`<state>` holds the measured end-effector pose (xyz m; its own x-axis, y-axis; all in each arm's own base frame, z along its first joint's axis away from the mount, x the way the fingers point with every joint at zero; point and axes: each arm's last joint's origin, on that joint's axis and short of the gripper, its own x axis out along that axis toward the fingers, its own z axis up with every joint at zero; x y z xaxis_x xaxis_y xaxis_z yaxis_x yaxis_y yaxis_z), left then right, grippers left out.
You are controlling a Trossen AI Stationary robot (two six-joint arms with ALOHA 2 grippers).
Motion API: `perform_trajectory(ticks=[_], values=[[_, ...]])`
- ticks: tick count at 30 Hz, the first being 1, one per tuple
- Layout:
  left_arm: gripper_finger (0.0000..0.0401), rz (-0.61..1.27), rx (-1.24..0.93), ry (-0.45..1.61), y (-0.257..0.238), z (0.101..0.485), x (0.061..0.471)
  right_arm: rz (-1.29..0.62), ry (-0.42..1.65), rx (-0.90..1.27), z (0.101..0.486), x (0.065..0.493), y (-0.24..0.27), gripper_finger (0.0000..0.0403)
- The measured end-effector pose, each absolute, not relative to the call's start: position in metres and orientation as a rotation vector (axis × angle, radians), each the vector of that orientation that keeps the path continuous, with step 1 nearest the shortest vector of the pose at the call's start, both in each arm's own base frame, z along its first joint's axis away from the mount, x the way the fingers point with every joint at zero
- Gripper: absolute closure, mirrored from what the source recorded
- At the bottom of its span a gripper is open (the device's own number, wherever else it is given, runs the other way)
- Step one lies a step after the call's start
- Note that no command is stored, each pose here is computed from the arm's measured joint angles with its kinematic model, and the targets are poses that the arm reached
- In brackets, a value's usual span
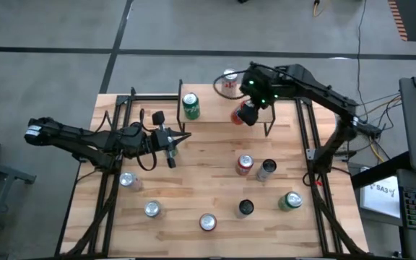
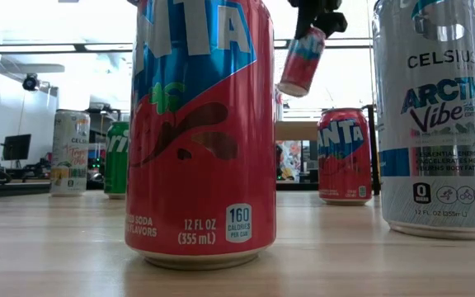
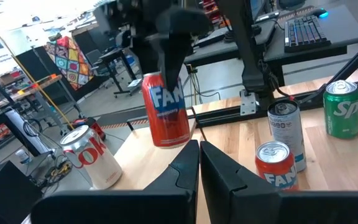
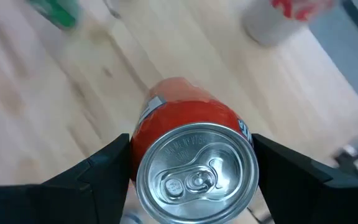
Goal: Place canned beverage on shelf
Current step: Put the top orange soda can on the shelf
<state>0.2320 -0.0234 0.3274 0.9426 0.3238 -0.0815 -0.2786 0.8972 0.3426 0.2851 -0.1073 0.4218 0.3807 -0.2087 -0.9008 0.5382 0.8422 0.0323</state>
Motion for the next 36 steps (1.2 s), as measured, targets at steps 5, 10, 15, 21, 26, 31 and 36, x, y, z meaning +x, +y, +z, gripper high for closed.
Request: perform_trajectory(ticks=[5,10,15,21,26,31,36], values=[[0.0401,0.313,0.332,0.137,-0.023,0.327,0.232,-0.525,1.15,0.283,0.417,0.3,-0.115,0.0125],[0.0401,0.313,0.331,0.137,-0.023,0.327,0.232,-0.509,1.169,0.268,0.414,0.306,-0.121,0.0125],[0.0401,0.314,0.328,0.136,-0.023,0.327,0.232,-0.522,1.18,0.251,0.412,0.305,-0.126,0.0125],[0.0401,0.314,0.328,0.136,-0.023,0.328,0.232,-0.545,1.179,0.262,0.413,0.299,-0.138,0.0125],[0.0401,0.314,0.328,0.136,-0.023,0.328,0.232,-0.571,1.181,0.272,0.413,0.294,-0.148,0.0125],[0.0401,0.314,0.327,0.136,-0.023,0.328,0.232,-0.593,1.182,0.288,0.412,0.291,-0.156,0.0125],[0.0401,0.314,0.328,0.135,-0.023,0.328,0.232,-0.619,1.189,0.302,0.409,0.289,-0.164,0.0124]])
